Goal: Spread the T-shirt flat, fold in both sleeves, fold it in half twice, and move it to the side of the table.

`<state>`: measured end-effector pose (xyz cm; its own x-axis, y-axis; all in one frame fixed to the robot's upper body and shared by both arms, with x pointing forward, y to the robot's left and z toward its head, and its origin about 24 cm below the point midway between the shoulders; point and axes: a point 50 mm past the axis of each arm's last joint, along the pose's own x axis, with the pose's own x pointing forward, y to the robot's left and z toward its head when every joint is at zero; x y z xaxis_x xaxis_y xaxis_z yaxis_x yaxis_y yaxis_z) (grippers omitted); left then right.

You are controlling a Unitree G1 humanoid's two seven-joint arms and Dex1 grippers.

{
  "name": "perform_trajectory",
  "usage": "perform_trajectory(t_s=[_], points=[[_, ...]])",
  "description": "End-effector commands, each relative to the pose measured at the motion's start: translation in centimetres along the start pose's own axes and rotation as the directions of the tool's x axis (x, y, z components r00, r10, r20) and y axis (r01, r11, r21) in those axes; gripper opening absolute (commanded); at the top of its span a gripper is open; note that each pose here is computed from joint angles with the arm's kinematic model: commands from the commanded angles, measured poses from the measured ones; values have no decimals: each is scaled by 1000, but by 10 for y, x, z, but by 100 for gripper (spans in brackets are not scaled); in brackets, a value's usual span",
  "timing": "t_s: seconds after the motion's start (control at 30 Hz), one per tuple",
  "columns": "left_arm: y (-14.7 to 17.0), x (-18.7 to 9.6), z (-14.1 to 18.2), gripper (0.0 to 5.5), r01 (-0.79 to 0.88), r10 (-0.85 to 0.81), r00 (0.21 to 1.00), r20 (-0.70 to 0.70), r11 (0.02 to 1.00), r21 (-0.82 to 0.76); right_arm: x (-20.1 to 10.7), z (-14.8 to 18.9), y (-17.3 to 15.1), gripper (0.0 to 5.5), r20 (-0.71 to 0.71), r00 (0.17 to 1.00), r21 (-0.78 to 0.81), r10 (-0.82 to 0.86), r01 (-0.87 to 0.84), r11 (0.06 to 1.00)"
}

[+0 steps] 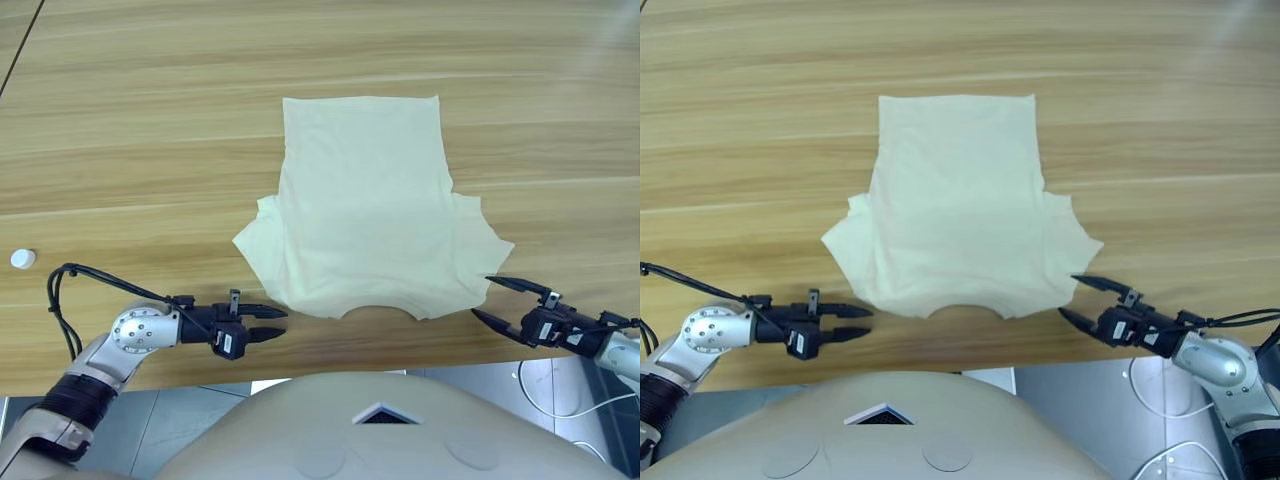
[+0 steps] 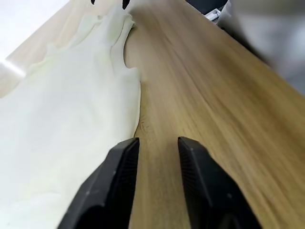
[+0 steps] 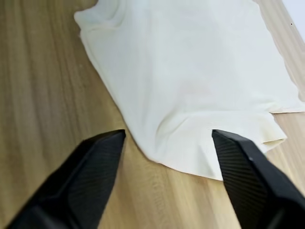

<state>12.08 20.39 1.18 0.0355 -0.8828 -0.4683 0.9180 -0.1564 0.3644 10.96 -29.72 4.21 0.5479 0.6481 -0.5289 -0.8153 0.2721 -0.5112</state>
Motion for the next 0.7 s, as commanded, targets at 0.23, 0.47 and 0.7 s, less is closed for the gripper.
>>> perform_trajectory(t_s=[0.23, 0.47, 0.7], points=[[55, -85, 7, 279, -202, 287, 914, -288, 935, 292, -13, 21, -15, 450, 130, 990, -33, -49, 54, 998], [73, -71, -9, 279, -28, 289, 825, -486, 879, 476, -6, 24, -15, 450, 147, 988, -35, -39, 45, 998], [67, -51, -37, 279, 103, 218, 796, -565, 870, 482, -2, 26, -14, 450, 158, 987, -33, -28, 34, 999]])
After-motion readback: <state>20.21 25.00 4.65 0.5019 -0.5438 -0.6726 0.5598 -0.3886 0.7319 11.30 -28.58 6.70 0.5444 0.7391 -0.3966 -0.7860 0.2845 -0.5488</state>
